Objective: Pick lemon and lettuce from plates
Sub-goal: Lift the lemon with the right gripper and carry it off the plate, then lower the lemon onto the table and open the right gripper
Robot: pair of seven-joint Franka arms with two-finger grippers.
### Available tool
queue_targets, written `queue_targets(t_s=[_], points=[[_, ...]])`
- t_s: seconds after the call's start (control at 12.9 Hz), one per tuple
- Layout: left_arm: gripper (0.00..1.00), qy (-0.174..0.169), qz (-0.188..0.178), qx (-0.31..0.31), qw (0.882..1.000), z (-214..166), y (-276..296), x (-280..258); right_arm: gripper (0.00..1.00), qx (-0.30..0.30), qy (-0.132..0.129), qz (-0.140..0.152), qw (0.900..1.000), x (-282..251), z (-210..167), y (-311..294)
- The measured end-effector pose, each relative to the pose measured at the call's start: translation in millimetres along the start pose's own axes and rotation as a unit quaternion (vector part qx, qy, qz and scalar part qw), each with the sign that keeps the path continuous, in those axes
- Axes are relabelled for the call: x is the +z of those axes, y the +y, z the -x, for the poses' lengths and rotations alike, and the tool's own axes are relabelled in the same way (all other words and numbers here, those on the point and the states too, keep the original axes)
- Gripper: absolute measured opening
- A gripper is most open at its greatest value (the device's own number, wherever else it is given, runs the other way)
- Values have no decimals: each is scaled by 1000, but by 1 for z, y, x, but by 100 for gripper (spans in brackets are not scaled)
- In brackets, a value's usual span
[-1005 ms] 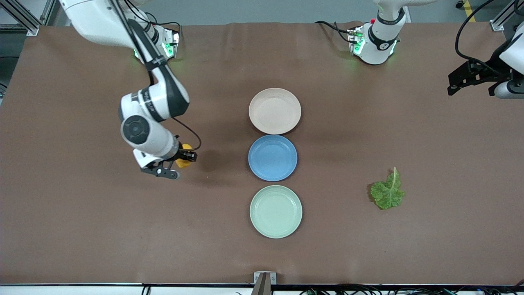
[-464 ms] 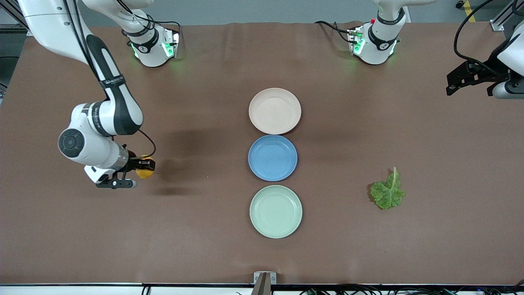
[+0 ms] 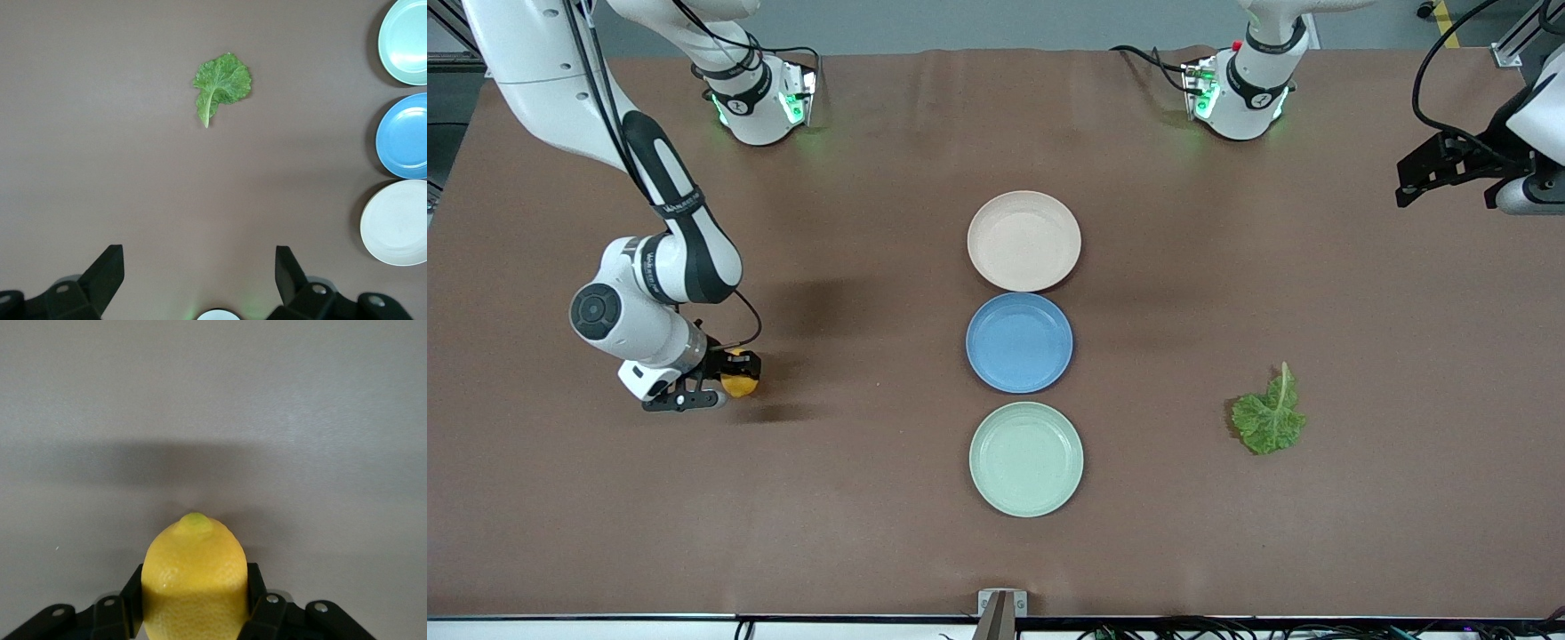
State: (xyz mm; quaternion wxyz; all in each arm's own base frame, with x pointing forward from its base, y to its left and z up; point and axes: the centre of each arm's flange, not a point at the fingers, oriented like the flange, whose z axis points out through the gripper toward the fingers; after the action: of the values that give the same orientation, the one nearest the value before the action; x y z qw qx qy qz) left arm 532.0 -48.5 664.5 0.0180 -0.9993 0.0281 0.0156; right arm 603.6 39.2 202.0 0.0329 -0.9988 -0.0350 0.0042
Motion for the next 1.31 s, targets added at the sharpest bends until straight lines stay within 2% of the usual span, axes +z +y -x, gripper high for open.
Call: queue_targets(t_s=[0.62,0.7,0.93,1.01,1.16,1.31], points=[[100,-5,0,0,1000,1,0,1,61,0,-6,-1,1000,7,2,0],[100,-6,0,0,1000,1,0,1,67,-1,-5,-1,1000,7,1,0],[100,-6,0,0,1000,1,0,1,98,-2,3,-1,1000,-6,-10,-1],[100,-6,0,0,1000,1,0,1,100,-3,-6,-2,1000,-15,-15,-1],[100,-6,0,0,1000,1,0,1,100,-1,-43,-2,999,-47,-28,4],[100,-5,0,0,1000,1,0,1,100,3,-76,8,997,-103,-43,20]])
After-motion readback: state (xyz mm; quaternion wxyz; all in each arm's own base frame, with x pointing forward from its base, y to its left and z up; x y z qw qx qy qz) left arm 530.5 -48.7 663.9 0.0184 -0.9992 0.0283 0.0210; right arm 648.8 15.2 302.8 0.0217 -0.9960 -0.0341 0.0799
